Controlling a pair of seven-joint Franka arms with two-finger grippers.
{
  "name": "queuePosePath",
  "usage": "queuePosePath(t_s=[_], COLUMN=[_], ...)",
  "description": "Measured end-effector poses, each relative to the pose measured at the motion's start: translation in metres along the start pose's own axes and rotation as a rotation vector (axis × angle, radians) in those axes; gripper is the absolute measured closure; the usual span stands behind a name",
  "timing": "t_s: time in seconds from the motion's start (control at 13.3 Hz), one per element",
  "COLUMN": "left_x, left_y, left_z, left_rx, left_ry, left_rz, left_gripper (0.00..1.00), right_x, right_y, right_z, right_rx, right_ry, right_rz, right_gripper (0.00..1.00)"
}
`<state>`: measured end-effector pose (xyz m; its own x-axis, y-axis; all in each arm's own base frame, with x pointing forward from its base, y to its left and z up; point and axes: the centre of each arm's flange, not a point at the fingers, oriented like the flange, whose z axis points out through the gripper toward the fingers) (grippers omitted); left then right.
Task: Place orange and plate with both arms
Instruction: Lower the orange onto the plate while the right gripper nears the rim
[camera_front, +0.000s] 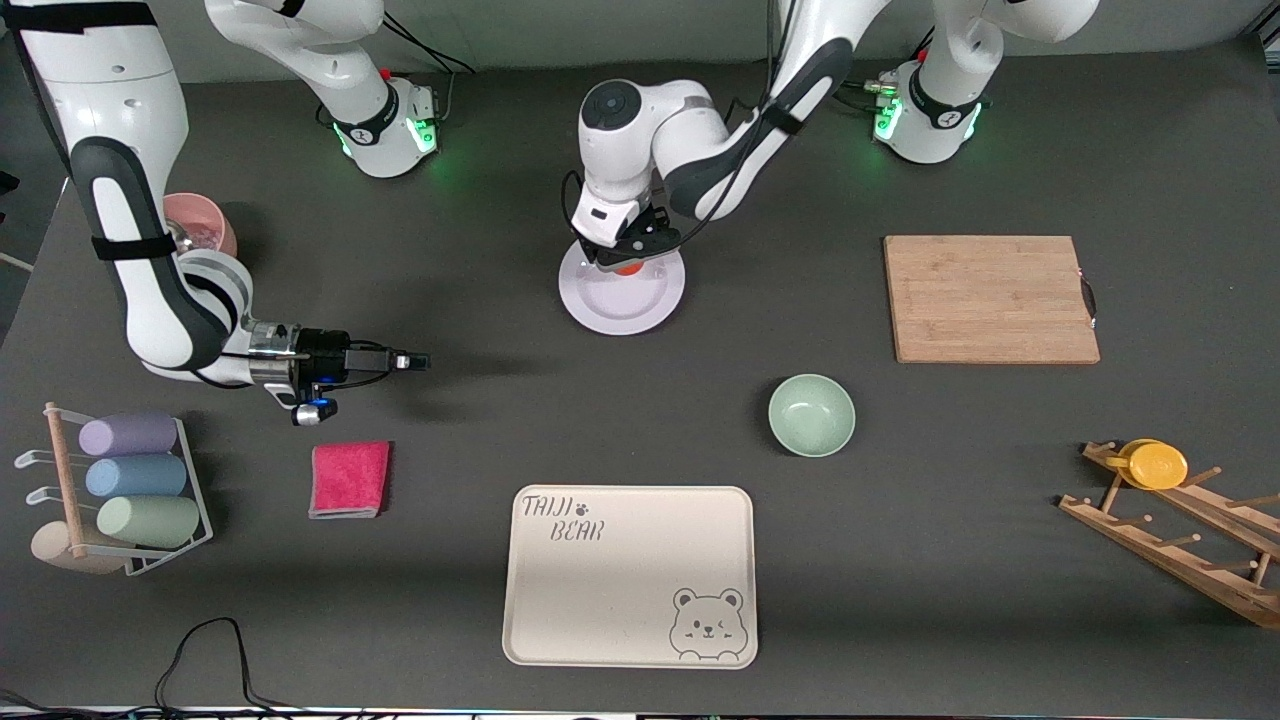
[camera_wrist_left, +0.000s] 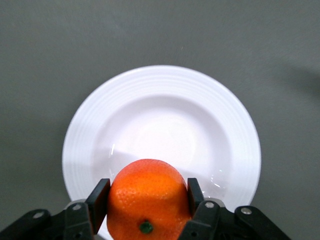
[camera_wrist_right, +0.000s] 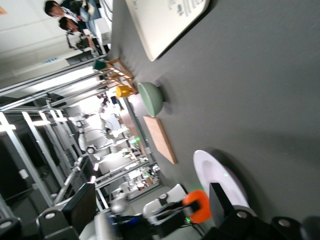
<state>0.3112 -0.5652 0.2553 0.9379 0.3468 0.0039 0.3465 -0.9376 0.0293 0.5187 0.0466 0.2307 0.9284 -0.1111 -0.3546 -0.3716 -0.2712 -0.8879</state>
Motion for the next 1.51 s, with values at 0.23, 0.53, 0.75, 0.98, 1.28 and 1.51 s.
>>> queuePosePath(t_s=[0.23, 0.53, 0.75, 0.98, 1.28, 1.51], left_x=[-0.002, -0.010, -0.007, 0.012, 0.060, 0.124], left_y=[0.003, 0.004, 0.005, 0.010, 0.010, -0.018], left_z=[0.016, 0.035, 0.043, 0.035, -0.011, -0.082], left_rx=[-0.011, -0.011, -0.008, -0.027, -0.027, 0.035], left_ry=[0.005, 0.018, 0.026, 0.048, 0.103, 0.085], left_rz=[-0.035, -0.045, -0.051, -0.073, -0.087, 0.023], left_gripper=[0.33, 0.33, 0.33, 0.04, 0.00, 0.00], right_x=[-0.025, -0.059, -0.074, -0.084, -0.093, -0.102], right_y=[0.015, 0.045, 0.057, 0.069, 0.091, 0.110], right_z=[0.009, 0.031, 0.046, 0.053, 0.076, 0.097], right_rx=[0.068, 0.211, 0.226, 0.222, 0.223, 0.221], right_ry=[0.023, 0.014, 0.013, 0.006, 0.004, 0.000], right_rz=[-0.060, -0.081, -0.130, -0.167, -0.221, -0.234], right_gripper=[0.00, 0.00, 0.00, 0.00, 0.00, 0.00])
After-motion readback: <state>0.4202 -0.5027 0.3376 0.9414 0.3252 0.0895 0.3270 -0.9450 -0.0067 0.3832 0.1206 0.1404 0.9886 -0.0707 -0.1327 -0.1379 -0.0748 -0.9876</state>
